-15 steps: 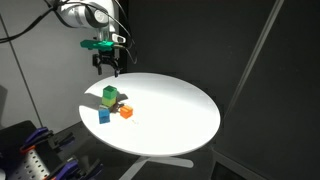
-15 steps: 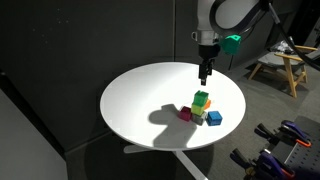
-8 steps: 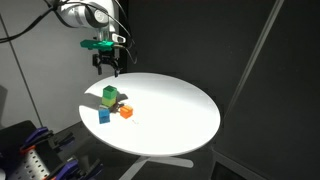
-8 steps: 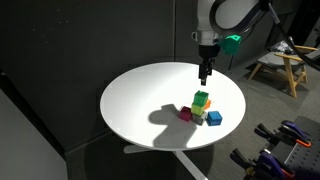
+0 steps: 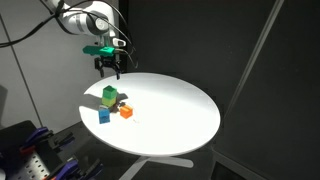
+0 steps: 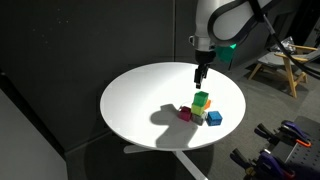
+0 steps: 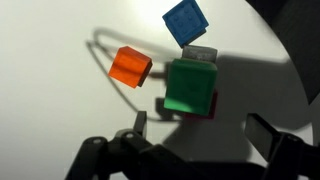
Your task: Pick up the green block and put it on the blue block, pick up the lime green block and put it on the orange block, pick up the pink block and put it on the lime green block
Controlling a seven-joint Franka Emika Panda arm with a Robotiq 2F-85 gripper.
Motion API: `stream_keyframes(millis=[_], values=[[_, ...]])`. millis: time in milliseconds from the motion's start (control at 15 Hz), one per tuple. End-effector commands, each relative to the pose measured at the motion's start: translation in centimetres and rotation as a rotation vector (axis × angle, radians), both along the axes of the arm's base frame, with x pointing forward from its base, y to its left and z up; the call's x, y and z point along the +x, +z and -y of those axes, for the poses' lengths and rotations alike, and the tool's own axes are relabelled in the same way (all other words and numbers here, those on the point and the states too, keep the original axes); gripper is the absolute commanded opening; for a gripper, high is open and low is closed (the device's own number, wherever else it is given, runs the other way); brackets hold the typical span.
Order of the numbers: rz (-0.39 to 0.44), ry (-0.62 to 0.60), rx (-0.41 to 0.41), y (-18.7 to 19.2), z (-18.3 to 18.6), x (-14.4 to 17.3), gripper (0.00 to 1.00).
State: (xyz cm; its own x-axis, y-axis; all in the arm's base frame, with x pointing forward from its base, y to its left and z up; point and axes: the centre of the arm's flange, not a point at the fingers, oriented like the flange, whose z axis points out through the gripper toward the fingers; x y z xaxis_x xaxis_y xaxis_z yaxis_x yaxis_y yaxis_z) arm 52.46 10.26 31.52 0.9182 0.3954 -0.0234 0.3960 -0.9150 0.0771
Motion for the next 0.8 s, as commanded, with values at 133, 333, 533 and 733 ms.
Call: stream_keyframes(millis=[133,333,533,733], values=[[0.039,0.031,0.001,-1.4,-0.6,-0.2,1.00],[0.037,0.019,0.005,-1.9,-0.5,-0.4,1.00],[0.034,0.005,0.004,-2.2,-0.3,-0.7,1.00],[0.032,-0.017,0.003,-2.6,-0.2,-0.9,1.00]])
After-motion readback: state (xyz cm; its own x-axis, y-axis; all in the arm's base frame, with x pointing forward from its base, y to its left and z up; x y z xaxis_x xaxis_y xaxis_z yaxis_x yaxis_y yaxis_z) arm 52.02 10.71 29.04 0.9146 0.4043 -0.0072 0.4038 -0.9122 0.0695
